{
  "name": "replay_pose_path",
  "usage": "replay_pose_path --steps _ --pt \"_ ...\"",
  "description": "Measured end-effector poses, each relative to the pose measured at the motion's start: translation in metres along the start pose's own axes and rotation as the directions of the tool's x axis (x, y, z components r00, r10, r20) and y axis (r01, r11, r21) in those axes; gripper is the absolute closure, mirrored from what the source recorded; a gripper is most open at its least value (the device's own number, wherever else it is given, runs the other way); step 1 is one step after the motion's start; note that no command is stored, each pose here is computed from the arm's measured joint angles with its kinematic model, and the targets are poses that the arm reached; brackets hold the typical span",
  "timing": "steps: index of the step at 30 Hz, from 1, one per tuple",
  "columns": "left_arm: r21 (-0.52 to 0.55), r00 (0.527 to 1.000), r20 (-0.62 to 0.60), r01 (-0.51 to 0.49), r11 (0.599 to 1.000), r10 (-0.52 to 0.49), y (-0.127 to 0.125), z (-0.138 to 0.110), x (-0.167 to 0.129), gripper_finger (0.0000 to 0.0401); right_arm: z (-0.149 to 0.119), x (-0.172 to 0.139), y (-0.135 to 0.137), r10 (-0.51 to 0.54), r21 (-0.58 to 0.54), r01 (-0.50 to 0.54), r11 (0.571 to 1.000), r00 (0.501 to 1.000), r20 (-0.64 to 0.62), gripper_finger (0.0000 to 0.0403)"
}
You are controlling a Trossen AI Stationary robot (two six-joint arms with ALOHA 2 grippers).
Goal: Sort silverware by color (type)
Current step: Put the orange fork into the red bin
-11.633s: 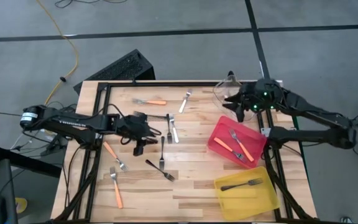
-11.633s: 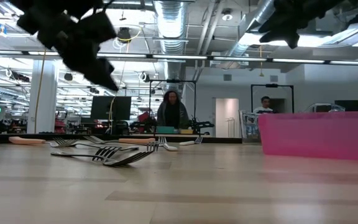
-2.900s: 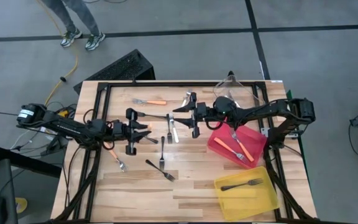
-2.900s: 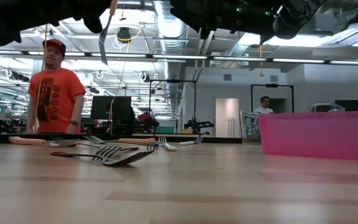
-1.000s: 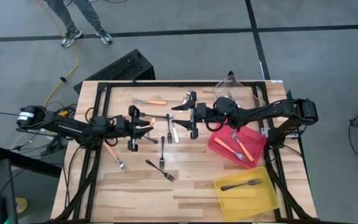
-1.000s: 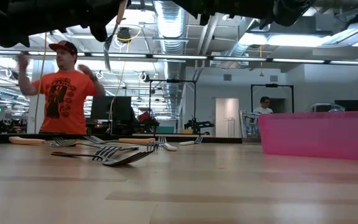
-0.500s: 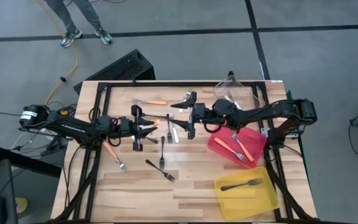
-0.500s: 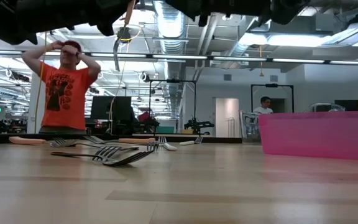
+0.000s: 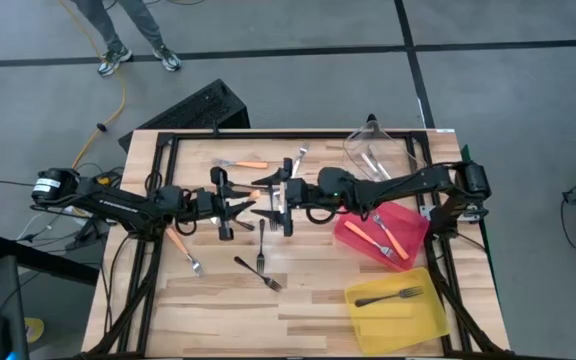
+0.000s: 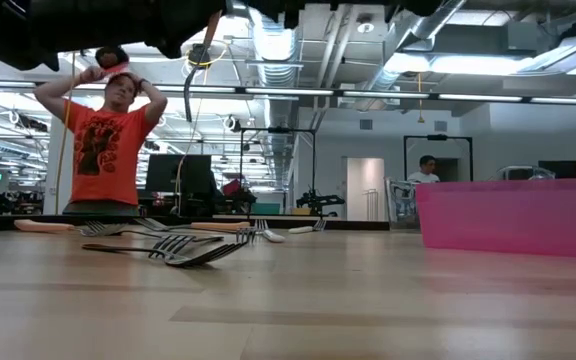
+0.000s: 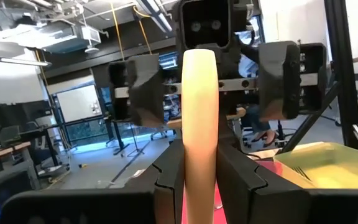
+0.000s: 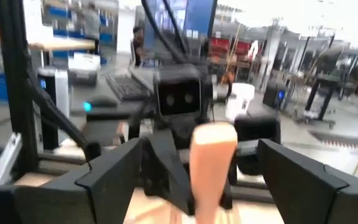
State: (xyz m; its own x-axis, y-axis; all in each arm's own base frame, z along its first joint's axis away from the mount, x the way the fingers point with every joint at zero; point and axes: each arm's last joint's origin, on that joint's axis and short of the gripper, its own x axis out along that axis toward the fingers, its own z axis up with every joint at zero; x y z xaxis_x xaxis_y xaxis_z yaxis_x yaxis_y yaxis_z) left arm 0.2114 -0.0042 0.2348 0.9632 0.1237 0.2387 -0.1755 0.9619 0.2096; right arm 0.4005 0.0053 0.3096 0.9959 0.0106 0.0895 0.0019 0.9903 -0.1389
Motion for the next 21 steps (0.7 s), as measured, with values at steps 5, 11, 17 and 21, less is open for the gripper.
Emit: replay_pose_path --steps 5,11,17,21 --pt "-0.002 1.000 -0.007 0.005 1.000 -0.005 0.000 -0.001 0.000 0.0346 -0.002 0.010 -0.001 0.001 -0.006 -0.002 1.000 0.999 -0.036 0.0068" --pt "0.000 1.000 -0.004 0.011 1.000 -0.011 0.000 -0.001 0.000 0.0346 -0.006 0.014 -0.001 -0.017 -0.004 0.017 1.000 0.999 -0.049 0.0114" --pt "0.000 1.000 -0.007 0.016 1.000 -0.016 -0.001 -0.001 0.000 0.0347 -0.009 0.014 -0.001 -0.017 0.006 0.018 1.000 0.997 -0.078 0.0208" --pt "-0.008 1.000 -0.005 0.022 1.000 -0.022 -0.001 -0.001 0.000 0.0347 -0.009 0.014 -0.001 -0.019 0.002 0.019 1.000 0.997 -0.079 0.0300"
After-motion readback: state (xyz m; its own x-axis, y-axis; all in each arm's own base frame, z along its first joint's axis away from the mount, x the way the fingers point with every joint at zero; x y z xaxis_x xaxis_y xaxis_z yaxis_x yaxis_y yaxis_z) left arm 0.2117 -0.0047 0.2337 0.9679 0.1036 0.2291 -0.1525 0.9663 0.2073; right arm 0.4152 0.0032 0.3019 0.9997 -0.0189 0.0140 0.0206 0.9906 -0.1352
